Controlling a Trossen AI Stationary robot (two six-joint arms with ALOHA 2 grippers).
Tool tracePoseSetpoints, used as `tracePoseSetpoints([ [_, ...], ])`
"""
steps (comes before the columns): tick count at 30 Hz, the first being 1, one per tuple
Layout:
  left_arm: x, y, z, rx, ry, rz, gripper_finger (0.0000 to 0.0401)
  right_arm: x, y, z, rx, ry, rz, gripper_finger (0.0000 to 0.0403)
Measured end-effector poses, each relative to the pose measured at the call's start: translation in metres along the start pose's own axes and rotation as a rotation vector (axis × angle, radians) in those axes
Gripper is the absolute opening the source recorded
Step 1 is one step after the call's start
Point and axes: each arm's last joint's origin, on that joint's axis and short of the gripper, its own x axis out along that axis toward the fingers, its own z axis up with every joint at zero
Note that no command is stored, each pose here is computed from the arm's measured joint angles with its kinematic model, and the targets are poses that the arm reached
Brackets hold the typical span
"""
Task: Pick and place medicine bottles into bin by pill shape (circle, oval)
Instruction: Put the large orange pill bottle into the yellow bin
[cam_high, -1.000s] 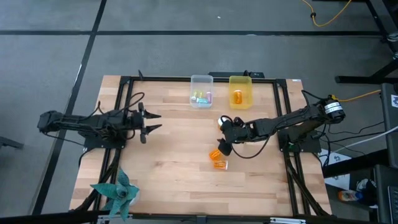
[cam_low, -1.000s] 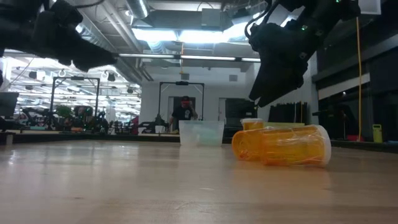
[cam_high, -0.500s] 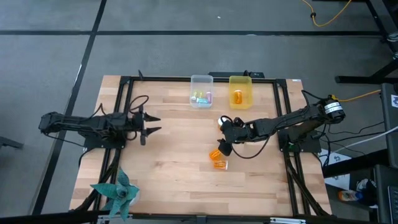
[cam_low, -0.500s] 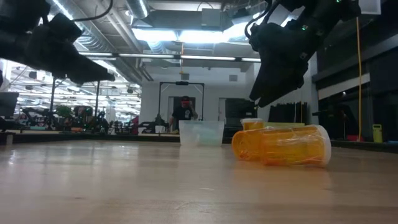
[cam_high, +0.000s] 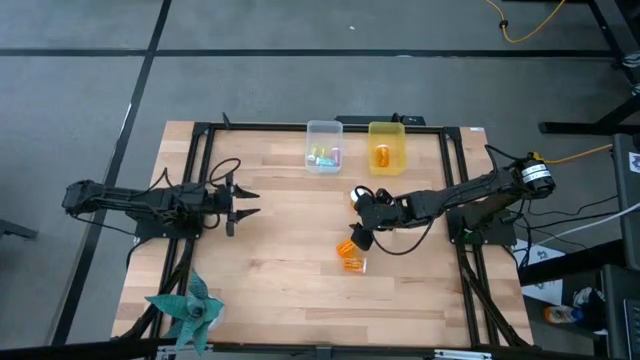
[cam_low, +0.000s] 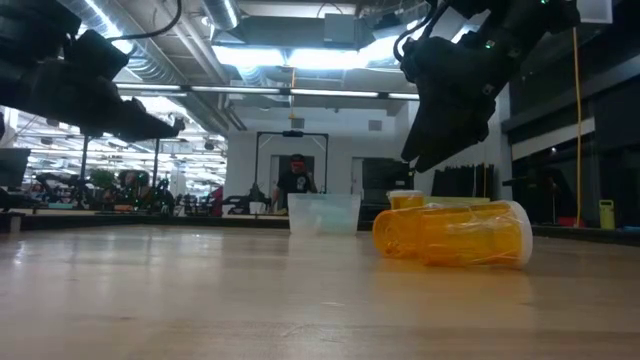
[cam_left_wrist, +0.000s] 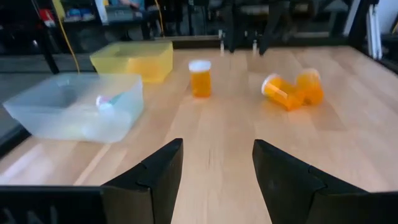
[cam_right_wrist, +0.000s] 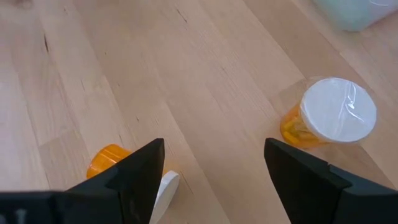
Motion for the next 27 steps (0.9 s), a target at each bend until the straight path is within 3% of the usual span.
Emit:
tracePoseSetpoints([
  [10, 0.0, 0.0, -0.001, -0.003, 0.009, -0.01, 0.019, 0.0, -0.003, -0.001, 0.059, -0.012, -0.067, 0.0278],
  [17, 0.0, 0.0, -0.001, -0.003, 0.009, -0.01, 0.019, 0.001, -0.011, -0.008, 0.247, -0.039, -0.191, 0.0278],
  [27, 0.0, 0.0, -0.001, -0.005, 0.009, -0.01, 0.019, 0.027, -0.026, -0.032, 0.233, -0.112, -0.31, 0.0278],
])
